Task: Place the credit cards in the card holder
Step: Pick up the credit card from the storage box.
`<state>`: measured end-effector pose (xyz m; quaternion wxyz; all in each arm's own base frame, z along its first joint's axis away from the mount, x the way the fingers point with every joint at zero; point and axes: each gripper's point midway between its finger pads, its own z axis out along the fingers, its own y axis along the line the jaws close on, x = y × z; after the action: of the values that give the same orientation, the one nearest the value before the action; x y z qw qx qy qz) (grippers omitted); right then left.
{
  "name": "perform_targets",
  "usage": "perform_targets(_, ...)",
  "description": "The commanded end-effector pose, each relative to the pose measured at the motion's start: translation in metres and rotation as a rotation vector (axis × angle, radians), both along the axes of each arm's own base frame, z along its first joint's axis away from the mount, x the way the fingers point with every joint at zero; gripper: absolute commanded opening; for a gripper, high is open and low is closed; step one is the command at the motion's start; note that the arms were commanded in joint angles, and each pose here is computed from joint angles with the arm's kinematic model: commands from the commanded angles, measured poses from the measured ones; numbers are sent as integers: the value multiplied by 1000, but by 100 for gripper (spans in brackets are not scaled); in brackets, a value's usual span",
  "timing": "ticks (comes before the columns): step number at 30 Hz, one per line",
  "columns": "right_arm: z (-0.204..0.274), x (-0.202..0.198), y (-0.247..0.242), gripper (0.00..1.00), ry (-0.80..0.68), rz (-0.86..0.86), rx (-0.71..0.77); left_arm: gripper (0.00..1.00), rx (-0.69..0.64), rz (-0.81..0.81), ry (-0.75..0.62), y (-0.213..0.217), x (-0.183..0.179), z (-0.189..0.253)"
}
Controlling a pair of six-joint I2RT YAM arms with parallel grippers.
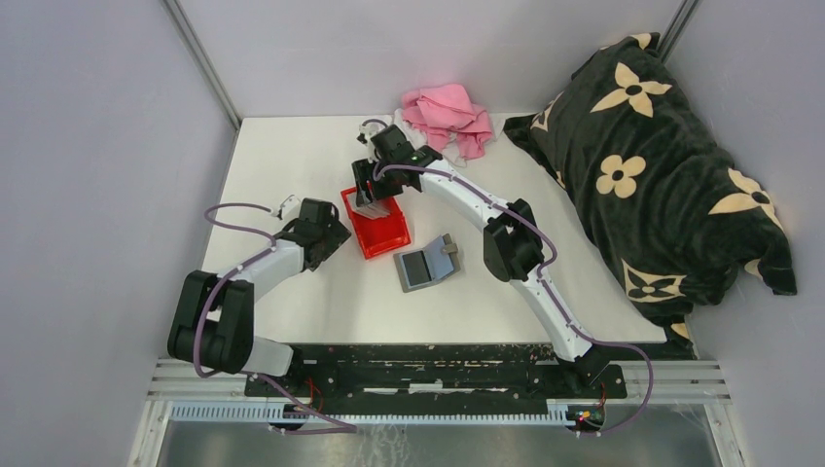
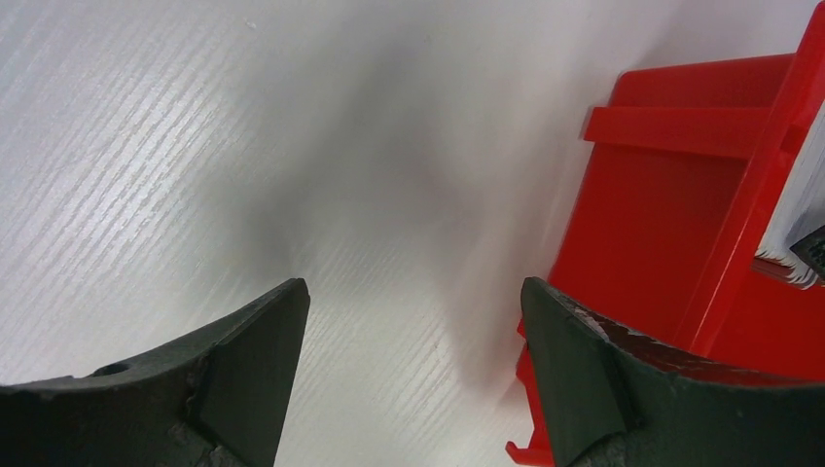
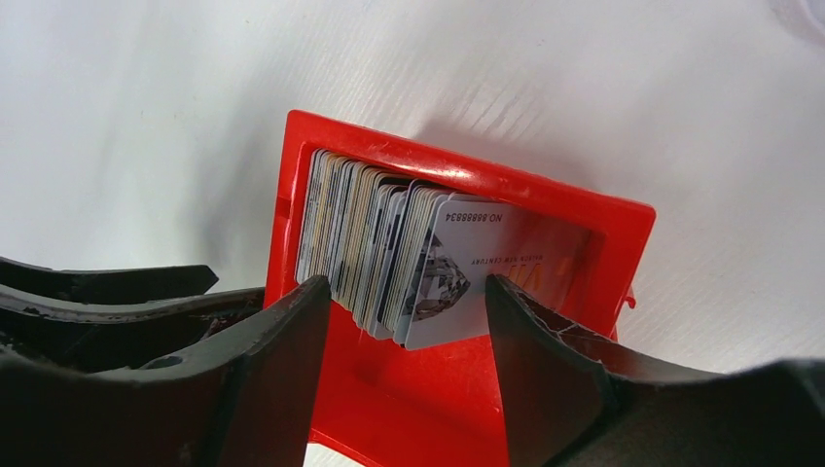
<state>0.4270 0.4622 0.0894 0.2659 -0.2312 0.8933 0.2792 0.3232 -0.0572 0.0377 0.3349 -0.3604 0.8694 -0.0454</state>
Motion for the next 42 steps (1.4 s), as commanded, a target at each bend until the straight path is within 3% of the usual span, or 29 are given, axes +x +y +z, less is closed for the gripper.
perform_targets(1, 23, -14, 11, 65, 8, 34, 53, 87, -47, 16, -72, -8, 24, 16)
perform_targets(29, 70, -46, 28, 46, -32, 98, 100, 87, -45, -2, -57, -12, 28, 10)
perform_targets(42, 70, -47, 11, 32, -80, 92, 16, 87, -34, 5, -59, -9, 28, 11)
